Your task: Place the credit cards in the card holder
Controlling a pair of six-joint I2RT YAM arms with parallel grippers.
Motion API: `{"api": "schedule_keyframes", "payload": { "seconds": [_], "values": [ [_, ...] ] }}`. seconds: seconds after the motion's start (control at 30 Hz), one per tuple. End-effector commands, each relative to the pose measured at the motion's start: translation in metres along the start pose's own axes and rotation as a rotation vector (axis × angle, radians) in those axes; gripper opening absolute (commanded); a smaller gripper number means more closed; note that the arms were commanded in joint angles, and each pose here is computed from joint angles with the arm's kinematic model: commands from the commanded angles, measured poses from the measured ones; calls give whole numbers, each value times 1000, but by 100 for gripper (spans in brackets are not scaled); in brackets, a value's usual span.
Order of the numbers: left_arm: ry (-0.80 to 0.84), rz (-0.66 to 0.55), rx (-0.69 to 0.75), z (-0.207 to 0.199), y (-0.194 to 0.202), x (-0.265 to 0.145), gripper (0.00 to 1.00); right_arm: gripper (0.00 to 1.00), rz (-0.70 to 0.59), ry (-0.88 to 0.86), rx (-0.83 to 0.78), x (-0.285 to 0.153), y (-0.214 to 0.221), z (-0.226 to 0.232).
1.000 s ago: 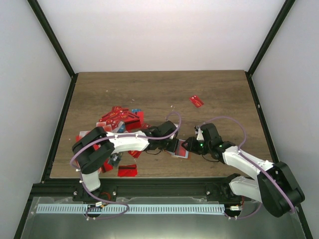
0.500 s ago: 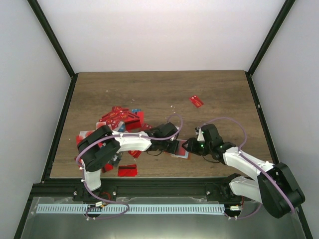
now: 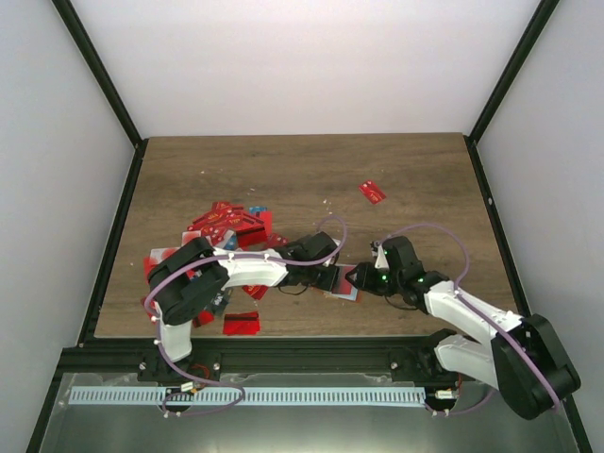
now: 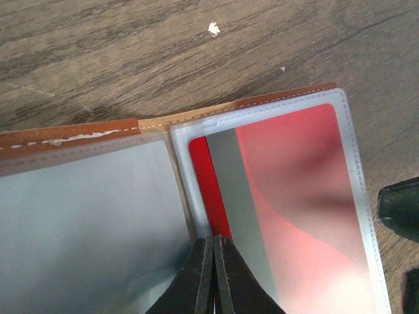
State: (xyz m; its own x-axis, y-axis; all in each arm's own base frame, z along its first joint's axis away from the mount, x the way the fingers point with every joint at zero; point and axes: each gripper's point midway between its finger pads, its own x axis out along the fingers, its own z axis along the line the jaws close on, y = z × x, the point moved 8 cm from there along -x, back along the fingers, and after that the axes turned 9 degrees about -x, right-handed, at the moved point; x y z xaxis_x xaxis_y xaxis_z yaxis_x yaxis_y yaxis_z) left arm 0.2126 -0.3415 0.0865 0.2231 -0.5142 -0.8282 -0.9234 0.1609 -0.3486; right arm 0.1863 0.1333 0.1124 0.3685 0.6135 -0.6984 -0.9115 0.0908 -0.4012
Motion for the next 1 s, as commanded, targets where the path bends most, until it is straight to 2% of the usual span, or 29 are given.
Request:
{"api": "schedule_keyframes", "payload": {
  "seconds": [0.0,0.77,0.97],
  "values": [
    [-55,35,-8,11,7,11,4,38,-23,22,2,-5,-3,-1],
    [-37,47,-15,11,9,13,4,38,6,1,25,7,1,-6],
    [-43,50,-17,12,11,13,4,39,-16,55,29,0,1,-9]
  ]
}}
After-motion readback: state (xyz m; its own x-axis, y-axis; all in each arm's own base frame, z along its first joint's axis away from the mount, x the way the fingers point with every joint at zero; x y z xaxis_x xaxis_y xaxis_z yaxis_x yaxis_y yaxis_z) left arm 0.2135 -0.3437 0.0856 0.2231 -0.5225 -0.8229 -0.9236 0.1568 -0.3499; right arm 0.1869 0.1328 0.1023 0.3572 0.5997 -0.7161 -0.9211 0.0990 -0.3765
